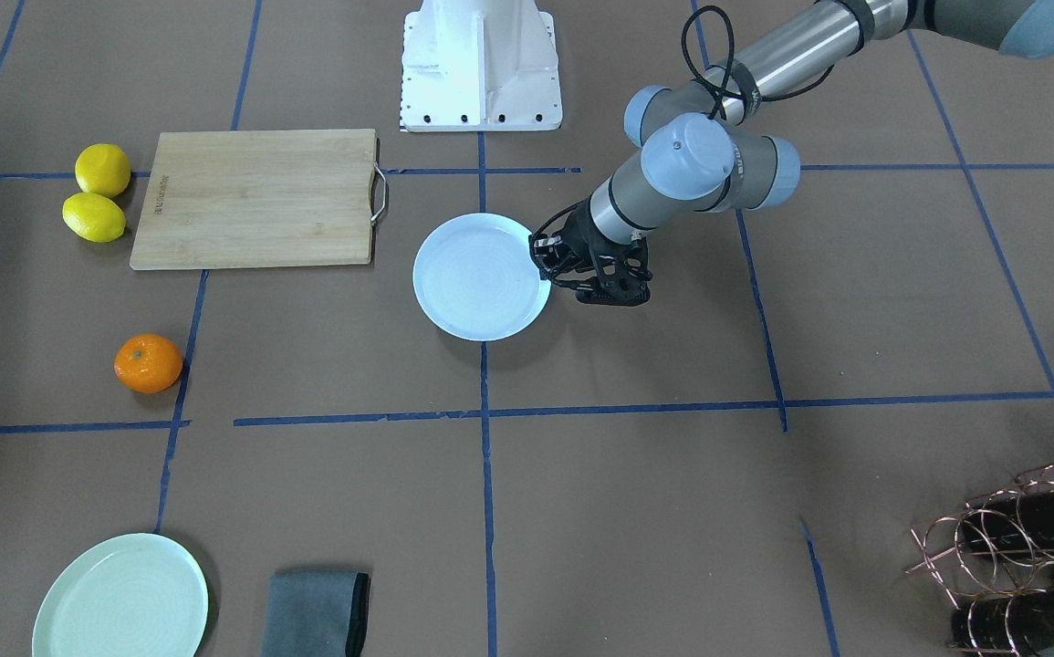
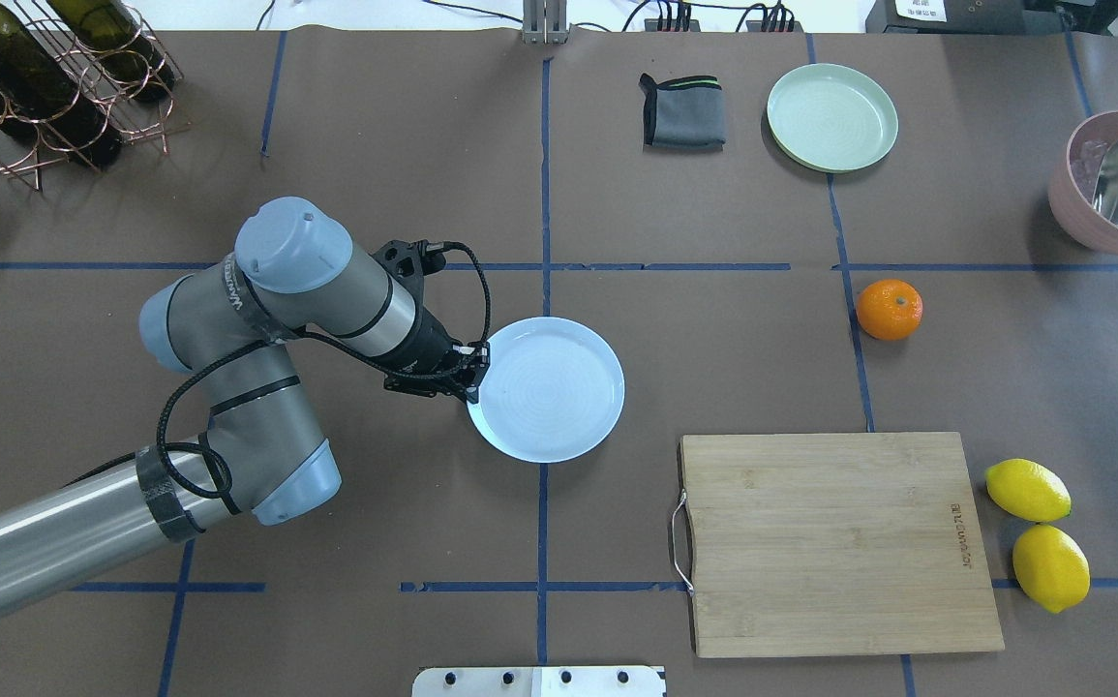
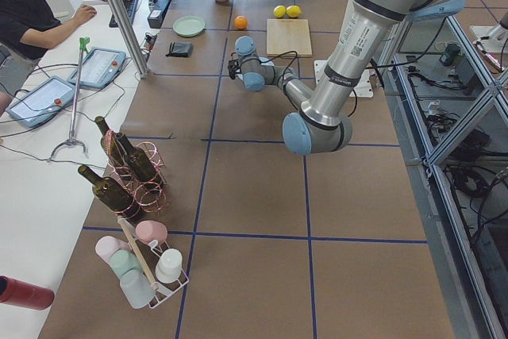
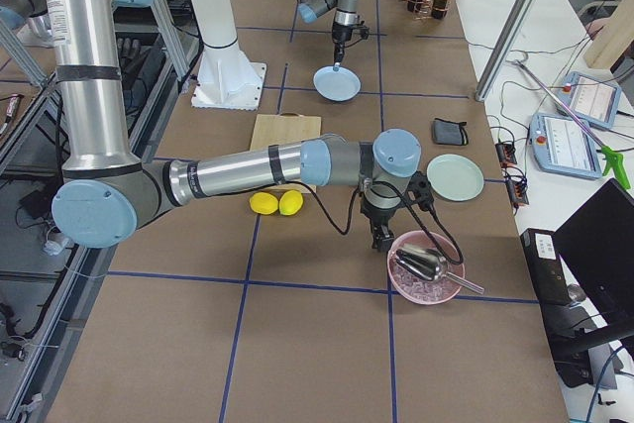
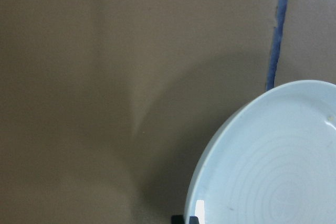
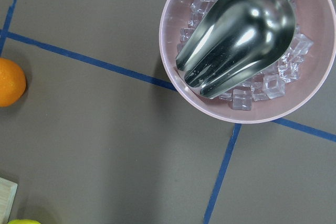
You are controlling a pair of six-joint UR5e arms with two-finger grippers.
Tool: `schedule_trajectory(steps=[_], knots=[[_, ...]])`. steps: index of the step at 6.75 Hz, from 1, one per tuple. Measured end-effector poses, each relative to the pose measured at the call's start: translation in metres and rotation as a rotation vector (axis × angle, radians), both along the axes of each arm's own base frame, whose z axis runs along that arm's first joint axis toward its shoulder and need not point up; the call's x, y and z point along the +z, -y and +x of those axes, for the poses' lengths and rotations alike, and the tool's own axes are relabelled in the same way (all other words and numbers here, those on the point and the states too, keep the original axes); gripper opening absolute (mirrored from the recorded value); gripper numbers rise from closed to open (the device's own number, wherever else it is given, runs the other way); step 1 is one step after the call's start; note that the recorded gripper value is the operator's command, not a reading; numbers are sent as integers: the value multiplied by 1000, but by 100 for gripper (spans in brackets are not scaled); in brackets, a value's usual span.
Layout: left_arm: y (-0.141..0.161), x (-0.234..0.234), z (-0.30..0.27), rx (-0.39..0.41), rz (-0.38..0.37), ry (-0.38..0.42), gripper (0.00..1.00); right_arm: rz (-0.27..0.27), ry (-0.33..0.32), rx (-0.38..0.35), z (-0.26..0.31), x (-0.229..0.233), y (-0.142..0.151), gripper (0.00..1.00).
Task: Pick orange to plate
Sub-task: 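Slide the plate with the left gripper toward the table center, then release the plate and lift the left gripper while the right gripper reaches toward the orange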
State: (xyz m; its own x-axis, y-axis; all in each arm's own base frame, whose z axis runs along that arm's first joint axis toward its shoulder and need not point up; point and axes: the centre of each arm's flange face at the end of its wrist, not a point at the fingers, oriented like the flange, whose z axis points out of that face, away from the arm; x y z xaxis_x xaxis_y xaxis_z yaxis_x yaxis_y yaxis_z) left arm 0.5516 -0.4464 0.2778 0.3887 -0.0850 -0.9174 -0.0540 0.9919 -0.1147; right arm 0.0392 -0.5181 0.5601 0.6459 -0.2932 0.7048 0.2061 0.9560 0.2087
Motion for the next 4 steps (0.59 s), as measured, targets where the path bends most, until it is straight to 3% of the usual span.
schedule_trajectory(steps=[1,4], knots=[[-4,3,5,-4,13,-6,91,2,7,-3,-3,-2,2,100],[4,-15,-32,-74,72,-63,92,-15,26,44,-52,-20,15,100]])
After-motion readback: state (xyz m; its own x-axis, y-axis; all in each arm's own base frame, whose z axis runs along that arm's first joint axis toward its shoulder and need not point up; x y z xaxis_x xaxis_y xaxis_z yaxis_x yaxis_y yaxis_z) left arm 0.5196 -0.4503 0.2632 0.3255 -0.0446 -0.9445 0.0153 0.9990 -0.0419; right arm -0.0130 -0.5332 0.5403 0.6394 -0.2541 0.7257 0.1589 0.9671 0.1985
